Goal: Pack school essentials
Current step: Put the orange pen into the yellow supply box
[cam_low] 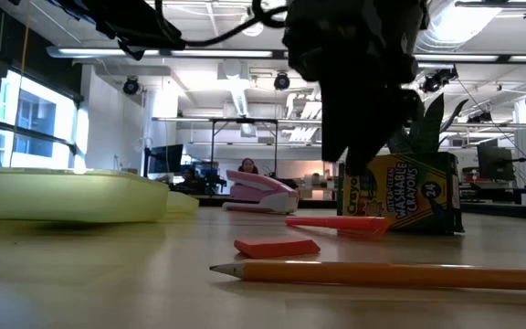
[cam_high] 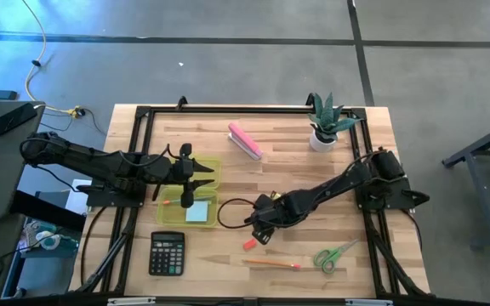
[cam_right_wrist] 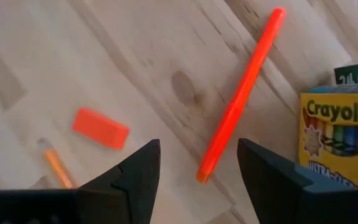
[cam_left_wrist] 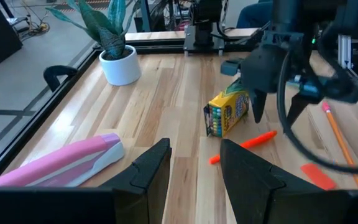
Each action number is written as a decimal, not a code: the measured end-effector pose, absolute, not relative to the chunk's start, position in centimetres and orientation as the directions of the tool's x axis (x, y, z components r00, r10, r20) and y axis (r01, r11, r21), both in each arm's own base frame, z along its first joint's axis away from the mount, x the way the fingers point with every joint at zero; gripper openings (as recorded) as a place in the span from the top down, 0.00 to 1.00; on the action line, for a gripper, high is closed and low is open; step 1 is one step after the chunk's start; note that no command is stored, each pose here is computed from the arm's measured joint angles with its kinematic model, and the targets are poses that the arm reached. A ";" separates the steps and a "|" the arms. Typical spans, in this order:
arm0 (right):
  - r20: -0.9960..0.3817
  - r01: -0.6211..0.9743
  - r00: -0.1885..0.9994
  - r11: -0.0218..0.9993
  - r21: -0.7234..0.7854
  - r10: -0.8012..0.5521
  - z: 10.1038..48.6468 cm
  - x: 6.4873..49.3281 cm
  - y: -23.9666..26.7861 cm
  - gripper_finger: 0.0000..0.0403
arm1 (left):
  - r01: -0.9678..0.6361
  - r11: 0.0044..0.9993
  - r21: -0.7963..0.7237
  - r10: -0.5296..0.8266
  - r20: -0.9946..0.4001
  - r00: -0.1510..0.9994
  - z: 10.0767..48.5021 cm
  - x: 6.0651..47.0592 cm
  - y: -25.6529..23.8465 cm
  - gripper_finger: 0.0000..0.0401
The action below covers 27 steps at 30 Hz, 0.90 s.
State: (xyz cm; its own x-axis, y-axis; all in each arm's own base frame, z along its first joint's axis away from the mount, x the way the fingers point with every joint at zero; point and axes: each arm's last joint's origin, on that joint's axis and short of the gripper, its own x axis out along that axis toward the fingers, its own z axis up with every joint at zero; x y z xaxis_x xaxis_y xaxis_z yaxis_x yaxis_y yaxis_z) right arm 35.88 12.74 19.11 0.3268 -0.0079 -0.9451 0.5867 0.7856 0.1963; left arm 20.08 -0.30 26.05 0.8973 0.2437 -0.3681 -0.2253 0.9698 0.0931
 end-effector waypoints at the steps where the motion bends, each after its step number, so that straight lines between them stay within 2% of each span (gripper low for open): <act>1: -0.948 0.596 0.319 0.780 0.190 -0.013 18.8 35.9 12.9 0.49 | -0.225 0.970 0.093 0.244 -0.370 0.897 26.0 20.1 -0.3 0.68; 17: -0.957 0.687 0.276 0.715 0.130 -0.090 16.5 35.9 13.9 0.49 | -0.224 0.970 0.095 0.244 -0.373 0.895 26.0 20.1 -0.3 0.68; 27: -0.968 0.696 0.222 0.714 0.075 -0.115 14.6 36.0 14.1 0.50 | -0.223 0.970 0.100 0.244 -0.388 0.889 25.9 20.0 -0.3 0.68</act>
State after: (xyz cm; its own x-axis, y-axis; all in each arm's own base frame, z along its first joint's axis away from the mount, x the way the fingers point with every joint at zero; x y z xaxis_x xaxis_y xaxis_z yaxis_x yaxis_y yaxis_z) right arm 35.99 14.12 14.55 0.2217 -0.1148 -0.9683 0.6964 0.7137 0.0749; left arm 20.00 -0.30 25.86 0.8889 0.2439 -0.3878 -0.2225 0.9698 0.0998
